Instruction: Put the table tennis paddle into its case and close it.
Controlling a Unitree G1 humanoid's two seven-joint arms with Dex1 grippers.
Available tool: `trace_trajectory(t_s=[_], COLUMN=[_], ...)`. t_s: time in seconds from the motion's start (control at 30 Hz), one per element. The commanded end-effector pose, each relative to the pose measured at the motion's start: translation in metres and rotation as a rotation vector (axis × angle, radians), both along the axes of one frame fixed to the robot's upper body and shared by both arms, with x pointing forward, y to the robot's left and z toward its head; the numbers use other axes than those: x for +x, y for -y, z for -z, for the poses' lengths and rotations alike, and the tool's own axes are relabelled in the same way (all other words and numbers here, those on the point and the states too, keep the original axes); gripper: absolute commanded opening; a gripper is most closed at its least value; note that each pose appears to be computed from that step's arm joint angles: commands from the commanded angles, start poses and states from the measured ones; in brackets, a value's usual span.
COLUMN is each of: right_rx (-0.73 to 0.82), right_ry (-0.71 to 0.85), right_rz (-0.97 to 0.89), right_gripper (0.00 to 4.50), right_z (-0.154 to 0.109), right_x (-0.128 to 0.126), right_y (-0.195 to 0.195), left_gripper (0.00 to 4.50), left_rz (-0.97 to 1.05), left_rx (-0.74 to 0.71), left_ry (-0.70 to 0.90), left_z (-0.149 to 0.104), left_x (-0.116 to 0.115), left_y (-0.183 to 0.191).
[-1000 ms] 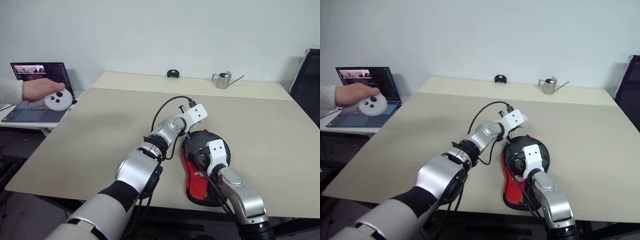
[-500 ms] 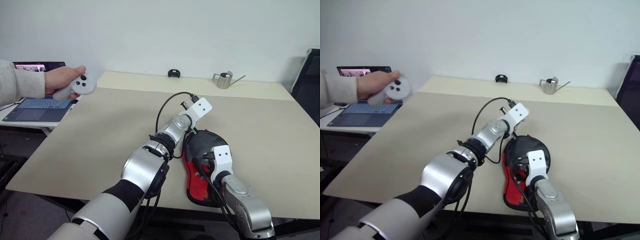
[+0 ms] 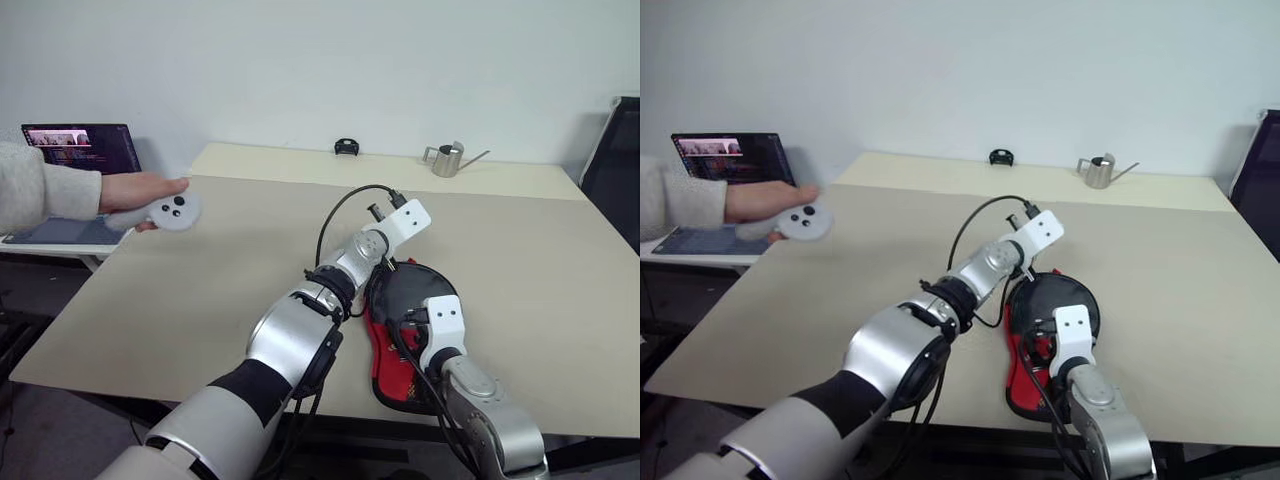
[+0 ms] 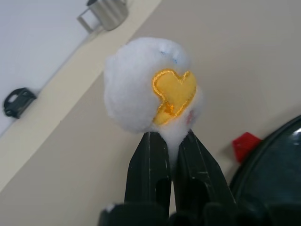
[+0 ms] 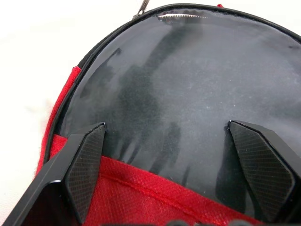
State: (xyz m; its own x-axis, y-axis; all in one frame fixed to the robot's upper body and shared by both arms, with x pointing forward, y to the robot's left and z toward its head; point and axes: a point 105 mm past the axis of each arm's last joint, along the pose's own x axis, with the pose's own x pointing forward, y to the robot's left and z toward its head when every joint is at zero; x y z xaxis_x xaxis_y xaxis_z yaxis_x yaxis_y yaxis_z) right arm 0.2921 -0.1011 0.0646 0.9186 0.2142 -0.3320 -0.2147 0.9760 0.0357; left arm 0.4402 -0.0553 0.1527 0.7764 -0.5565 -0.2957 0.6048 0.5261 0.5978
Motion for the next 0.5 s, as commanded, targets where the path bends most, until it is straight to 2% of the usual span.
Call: trace_trajectory(t_s=[0.03,0.13,0.47,0.5], right_rx=[-0.033,-0.029,-0.018,-0.018], right_ry=[-0.335,-0.334,-0.330,-0.329], right_rz=[0.011,0.011,0.007,0.006], right_gripper=[4.50,4.50,4.50,4.50], right_z=[0.0728,0.0724,0.0719,0.0719], right_x=[-0.0304,-0.0301,-0.0288,-0.0287], right_y=[0.0043,0.0020,-0.0028,-0.0033], left_gripper=[0.01,0.83,4.48,4.48], left_rz=[0.050,0.057,0.068,0.069], left_rx=[-0.037,-0.076,-0.079,-0.079], left_ry=[-0.025,-0.073,-0.111,-0.114], left_z=[-0.0024,-0.0005,0.0051,0.0058], left_x=[-0.0079,-0.0103,-0.0114,-0.0115], left_y=[0.0160,0.0185,0.0158,0.0155])
